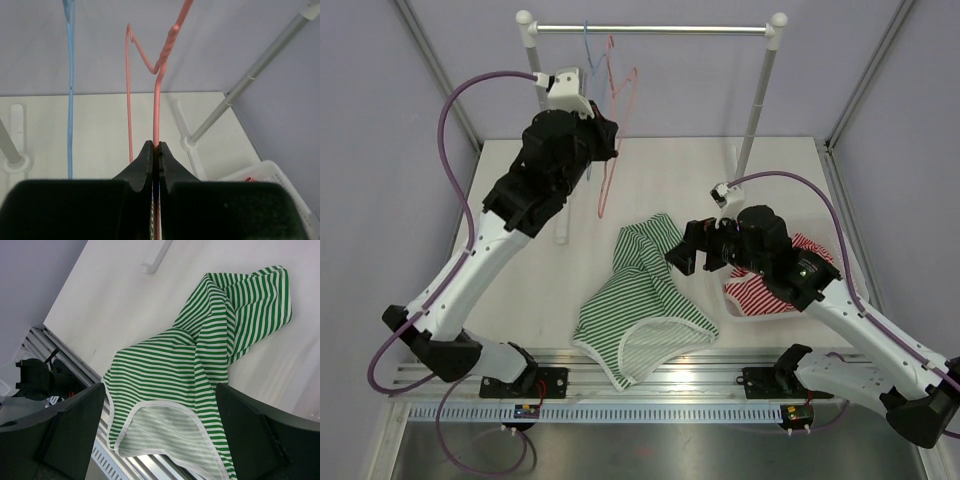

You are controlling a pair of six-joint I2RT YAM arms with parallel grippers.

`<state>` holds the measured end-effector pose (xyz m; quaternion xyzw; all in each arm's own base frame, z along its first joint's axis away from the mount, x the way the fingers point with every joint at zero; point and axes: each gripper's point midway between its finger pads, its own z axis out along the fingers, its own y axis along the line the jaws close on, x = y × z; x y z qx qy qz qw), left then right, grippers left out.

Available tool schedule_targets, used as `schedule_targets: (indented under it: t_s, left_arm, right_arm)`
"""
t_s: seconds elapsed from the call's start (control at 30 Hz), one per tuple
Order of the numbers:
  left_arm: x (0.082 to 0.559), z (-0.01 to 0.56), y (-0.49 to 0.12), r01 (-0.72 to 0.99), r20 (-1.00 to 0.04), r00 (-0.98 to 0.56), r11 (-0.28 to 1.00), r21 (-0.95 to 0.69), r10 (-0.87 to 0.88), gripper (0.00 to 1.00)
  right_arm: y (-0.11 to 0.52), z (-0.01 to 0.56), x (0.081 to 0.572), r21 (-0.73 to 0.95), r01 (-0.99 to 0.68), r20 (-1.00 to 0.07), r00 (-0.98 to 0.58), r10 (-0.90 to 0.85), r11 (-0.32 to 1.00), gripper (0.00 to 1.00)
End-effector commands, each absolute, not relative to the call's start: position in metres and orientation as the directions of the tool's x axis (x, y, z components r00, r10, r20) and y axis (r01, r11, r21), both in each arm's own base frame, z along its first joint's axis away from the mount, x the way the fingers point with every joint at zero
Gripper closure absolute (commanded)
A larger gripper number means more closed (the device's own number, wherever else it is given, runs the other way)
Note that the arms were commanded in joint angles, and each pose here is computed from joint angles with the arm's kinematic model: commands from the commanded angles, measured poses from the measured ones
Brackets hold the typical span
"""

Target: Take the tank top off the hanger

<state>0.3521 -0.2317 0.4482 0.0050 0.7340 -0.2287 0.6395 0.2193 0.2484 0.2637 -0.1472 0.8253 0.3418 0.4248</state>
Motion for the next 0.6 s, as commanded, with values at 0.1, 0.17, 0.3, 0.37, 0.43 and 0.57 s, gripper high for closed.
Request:
schedule_targets:
  t_s: [0.1,0.17,0.3,0.37,0.43,0.57]
  left_arm:
    - [0.408,0.491,-0.215,0.234,-0.932,-0.109,0.902,-0.362,-0.345,1.0]
    - [0.421,0.493,-0.212,0.224,-0.931,-0.107,0.904,-0.364,-0.349,1.0]
    - [0.448,0.493,-0.214,0.23,-0.925,-0.115,0.896,-0.38,-0.362,1.0]
    - [0.461,0.487,-0.22,0.241,-0.92,-0.147,0.889,-0.388,-0.362,1.0]
    - [0.466,0.484,-0.22,0.238,-0.92,-0.16,0.891,-0.388,-0.358,1.0]
    - [0.46,0.476,-0.219,0.234,-0.914,-0.182,0.887,-0.398,-0.362,0.97]
  right_arm:
    - [0.255,0.263,0.207,0.476,-0.569,-0.797,-0.601,0.055,0.67,0.01]
    - [0.262,0.251,0.203,0.493,-0.583,-0.782,-0.623,0.034,0.646,0.01]
    - [0.277,0.238,0.201,0.54,-0.595,-0.752,-0.658,0.025,0.595,0.01]
    - [0.284,0.232,0.198,0.563,-0.594,-0.73,-0.683,0.009,0.575,0.0]
    - [0.293,0.225,0.195,0.585,-0.61,-0.716,-0.698,-0.013,0.534,0.01]
    - [0.301,0.203,0.206,0.574,-0.589,-0.696,-0.717,-0.039,0.569,0.0]
